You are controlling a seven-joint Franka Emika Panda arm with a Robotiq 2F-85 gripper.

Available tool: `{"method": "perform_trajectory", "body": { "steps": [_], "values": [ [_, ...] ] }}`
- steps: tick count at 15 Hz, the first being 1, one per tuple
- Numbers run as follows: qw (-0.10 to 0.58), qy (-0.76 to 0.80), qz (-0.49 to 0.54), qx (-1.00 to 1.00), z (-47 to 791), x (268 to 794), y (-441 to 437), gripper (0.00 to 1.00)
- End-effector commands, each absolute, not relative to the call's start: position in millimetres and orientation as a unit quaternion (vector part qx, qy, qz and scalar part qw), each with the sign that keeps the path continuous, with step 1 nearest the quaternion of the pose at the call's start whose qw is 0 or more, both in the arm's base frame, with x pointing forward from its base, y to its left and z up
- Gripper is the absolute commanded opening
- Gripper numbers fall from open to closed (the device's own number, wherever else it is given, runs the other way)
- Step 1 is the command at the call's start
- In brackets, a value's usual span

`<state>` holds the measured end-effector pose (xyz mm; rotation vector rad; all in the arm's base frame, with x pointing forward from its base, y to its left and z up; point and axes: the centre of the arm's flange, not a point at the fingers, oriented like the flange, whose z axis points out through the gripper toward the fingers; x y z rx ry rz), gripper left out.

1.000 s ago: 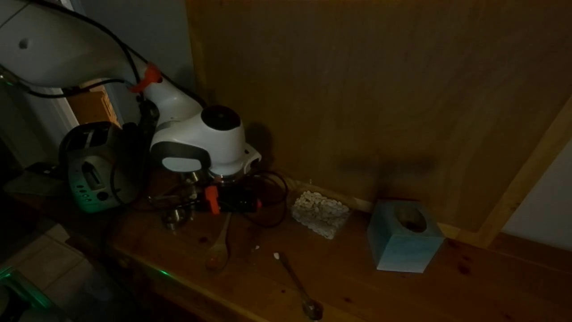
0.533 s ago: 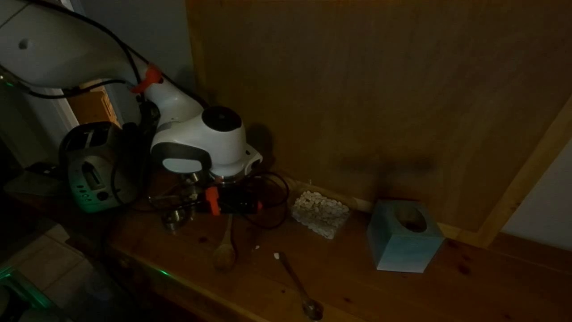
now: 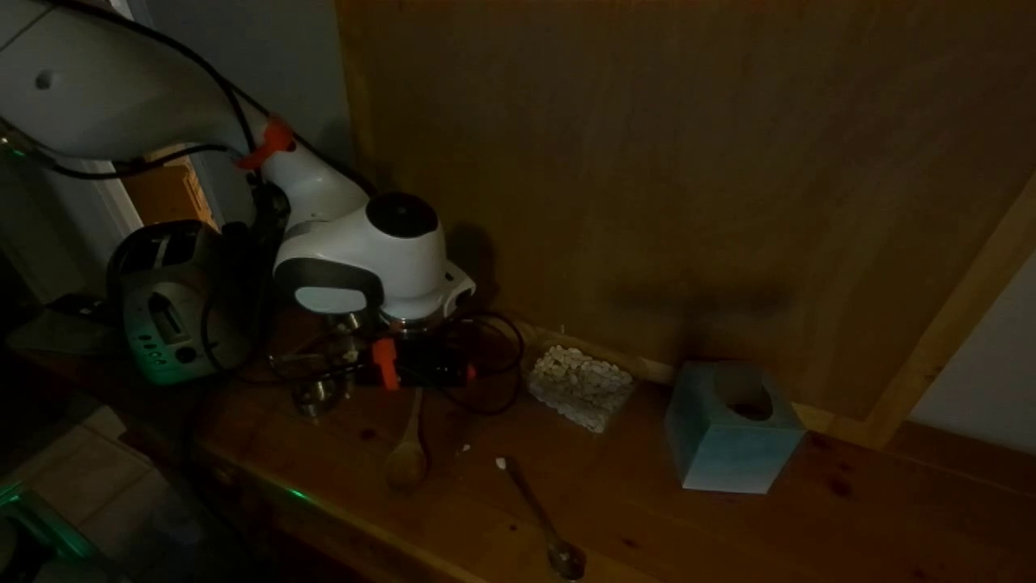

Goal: Put the orange object on the spoon, then drop it into the pot

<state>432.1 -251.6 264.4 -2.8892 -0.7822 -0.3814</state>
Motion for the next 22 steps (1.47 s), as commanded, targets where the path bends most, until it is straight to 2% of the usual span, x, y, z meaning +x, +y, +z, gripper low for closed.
{"method": "perform_trajectory", "body": {
  "steps": [1, 5, 7, 10, 11, 13, 17, 19, 20, 21, 22],
  "values": [
    [0.054, -0.257, -0.117, -0.958, 263.6, 436.2, -258.7, 0.59],
    [0.052, -0.254, -0.115, -0.959, 264.5, 434.7, -262.7, 0.88],
    [0.050, -0.253, -0.113, -0.960, 264.8, 433.7, -265.4, 0.90],
    [0.047, -0.251, -0.112, -0.960, 265.4, 432.3, -269.3, 0.77],
    [0.047, -0.251, -0.111, -0.960, 265.2, 432.0, -270.5, 0.56],
    [0.044, -0.252, -0.108, -0.961, 264.5, 431.4, -272.6, 0.50],
    [0.044, -0.253, -0.103, -0.961, 260.9, 430.6, -274.1, 0.20],
    [0.043, -0.253, -0.101, -0.961, 260.0, 430.7, -275.0, 0.08],
    [0.042, -0.253, -0.101, -0.961, 260.5, 431.3, -275.7, 0.29],
    [0.042, -0.252, -0.101, -0.962, 260.3, 431.2, -276.1, 0.43],
    [0.042, -0.252, -0.100, -0.962, 260.2, 431.0, -275.8, 0.47]
  ]
}}
